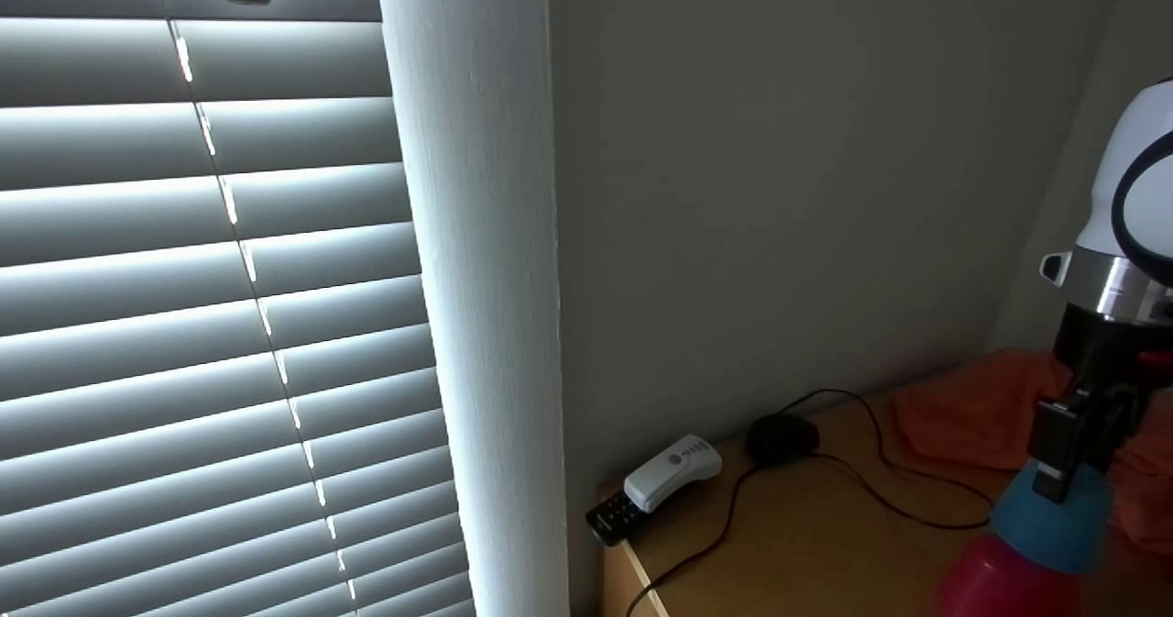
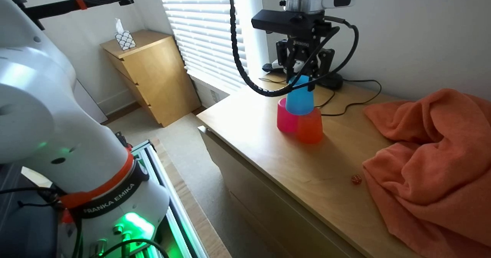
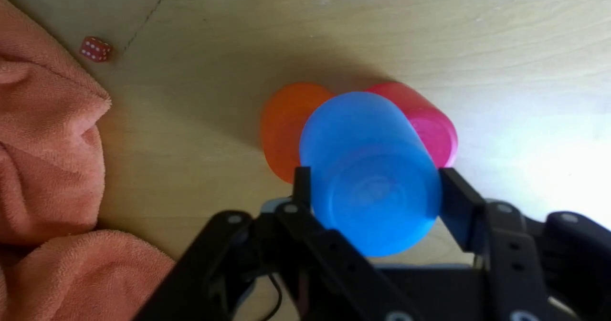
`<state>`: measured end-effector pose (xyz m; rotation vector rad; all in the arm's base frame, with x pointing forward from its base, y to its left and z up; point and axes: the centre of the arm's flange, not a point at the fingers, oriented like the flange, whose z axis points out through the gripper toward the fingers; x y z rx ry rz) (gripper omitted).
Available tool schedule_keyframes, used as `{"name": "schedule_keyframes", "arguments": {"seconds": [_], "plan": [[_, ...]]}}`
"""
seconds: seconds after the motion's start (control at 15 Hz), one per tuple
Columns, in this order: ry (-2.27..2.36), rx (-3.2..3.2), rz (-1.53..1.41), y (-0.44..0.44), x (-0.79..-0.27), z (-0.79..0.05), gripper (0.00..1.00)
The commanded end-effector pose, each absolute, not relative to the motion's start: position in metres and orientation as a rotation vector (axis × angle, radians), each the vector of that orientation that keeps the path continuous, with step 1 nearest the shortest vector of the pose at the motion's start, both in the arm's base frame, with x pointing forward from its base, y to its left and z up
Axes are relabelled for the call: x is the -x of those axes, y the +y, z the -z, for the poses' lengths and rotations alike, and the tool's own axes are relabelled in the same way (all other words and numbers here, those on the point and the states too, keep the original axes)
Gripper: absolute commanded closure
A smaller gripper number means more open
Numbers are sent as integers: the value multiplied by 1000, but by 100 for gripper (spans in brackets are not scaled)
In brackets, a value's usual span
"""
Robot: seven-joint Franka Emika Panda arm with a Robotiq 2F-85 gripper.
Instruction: Stack the cups into a pyramid
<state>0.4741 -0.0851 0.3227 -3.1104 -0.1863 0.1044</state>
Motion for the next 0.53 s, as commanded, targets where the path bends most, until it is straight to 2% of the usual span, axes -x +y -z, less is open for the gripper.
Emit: {"name": "schedule_keyframes", "arguments": {"seconds": [0.0, 0.27, 0.33, 0.4, 0.47], "plan": [[-215, 3086, -151, -84, -480, -322, 59], [-217, 3094, -162, -83, -482, -321, 59], [-213, 3095, -166, -83, -482, -321, 9], [-220, 3099, -167, -84, -483, -320, 8], [-225, 3099, -172, -84, -483, -320, 2]]}}
